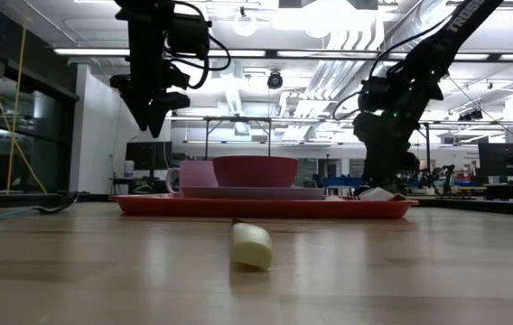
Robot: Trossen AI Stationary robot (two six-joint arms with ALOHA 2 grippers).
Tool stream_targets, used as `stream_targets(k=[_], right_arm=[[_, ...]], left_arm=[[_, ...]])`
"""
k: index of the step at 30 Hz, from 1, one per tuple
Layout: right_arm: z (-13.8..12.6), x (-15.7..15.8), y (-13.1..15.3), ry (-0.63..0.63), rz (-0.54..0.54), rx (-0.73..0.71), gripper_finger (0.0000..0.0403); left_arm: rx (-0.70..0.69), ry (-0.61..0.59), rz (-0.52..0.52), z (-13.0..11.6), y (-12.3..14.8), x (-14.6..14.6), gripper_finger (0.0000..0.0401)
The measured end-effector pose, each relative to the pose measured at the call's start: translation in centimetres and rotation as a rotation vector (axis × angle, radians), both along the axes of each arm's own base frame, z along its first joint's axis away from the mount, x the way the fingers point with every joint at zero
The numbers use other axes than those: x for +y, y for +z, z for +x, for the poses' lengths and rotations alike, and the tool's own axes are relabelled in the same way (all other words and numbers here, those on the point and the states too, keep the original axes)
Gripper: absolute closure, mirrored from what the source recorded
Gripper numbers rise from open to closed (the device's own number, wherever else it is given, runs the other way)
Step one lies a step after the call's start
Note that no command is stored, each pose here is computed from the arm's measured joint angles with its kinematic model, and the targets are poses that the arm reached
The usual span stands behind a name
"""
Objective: Set up tray
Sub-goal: Put the blue fork on the white napkin
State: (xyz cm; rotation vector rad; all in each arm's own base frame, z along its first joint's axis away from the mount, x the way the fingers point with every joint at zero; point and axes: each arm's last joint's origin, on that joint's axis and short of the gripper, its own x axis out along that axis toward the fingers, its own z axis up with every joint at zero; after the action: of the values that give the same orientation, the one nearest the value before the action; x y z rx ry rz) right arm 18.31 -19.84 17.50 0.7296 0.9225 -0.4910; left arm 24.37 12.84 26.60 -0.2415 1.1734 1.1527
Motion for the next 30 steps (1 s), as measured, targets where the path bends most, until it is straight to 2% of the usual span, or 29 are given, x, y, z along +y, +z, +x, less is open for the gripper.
stream_targets(k=[7,23,30], right_arm=[[1.1,0.6,0.5,0.017,0.004,-0.065,0.0269],[4.4,3.4,0.6,0.182,-0.183,-0.023,0.0269],[5.0,4.1,0.6,0.248,-0.266,0.018,0.0269]], left_arm=[[-0.006,0.0,0.003,0.1,0.0,0.0,0.018],[-0.014,-0.013,0.01,0.2,0.1,0.1,0.018],[-0.009,-0.016,0.008,0.2,0.0,0.1,0.018]])
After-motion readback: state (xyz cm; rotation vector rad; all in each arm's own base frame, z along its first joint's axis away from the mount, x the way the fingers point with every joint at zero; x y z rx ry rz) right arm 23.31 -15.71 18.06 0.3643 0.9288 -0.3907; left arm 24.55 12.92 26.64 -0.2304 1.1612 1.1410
